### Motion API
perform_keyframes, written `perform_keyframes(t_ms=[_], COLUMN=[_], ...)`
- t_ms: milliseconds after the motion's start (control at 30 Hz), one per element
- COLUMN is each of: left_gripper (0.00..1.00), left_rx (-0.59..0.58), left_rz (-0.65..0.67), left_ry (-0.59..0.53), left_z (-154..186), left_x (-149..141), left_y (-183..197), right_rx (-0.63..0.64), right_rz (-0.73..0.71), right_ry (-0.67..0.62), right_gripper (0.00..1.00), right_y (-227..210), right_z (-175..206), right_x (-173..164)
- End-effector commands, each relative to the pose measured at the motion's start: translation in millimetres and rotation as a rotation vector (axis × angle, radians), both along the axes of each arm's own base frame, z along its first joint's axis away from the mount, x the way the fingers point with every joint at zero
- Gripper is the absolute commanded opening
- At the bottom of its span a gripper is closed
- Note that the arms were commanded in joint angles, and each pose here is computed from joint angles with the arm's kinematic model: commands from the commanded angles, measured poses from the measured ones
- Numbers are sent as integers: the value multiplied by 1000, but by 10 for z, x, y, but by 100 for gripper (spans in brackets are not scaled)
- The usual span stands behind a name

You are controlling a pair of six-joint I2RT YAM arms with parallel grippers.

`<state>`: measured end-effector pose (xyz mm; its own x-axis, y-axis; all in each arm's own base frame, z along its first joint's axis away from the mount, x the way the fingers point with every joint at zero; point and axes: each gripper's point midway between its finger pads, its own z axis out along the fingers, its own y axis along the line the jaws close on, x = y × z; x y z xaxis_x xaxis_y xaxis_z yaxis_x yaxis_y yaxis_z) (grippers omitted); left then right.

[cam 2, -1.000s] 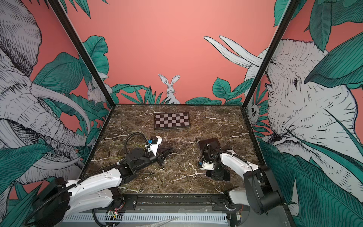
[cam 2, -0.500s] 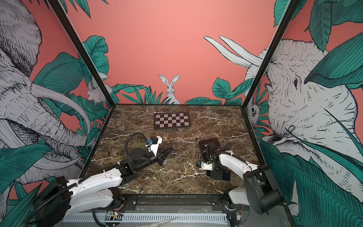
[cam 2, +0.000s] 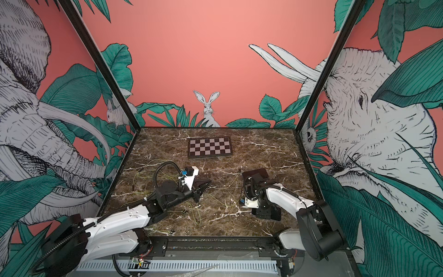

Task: Plug wired earphones into phones
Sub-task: Pick up the phone at the center of the board.

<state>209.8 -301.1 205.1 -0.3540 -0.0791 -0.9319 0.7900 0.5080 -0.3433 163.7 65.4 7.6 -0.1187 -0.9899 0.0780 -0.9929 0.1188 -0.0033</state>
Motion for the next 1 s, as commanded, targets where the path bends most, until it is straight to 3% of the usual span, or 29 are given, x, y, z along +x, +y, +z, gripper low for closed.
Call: perform_keyframes(t_ms=[0, 333, 967], left_gripper=[0, 0, 0], left_rx=[-12, -16, -144], left_rz=[-7, -1, -128], left_ry=[-16, -5, 232], left_z=[107, 140, 181], left_x=[17, 42, 138], left_y=[-18, -36, -624], right_rx=[56, 159, 573], right_rz=[3, -32, -178], right_ry=[70, -94, -499], right_gripper=[73, 68, 68], right_y=[100, 235, 716], right_z=[-234, 16, 930], right_x=[-167, 14, 529])
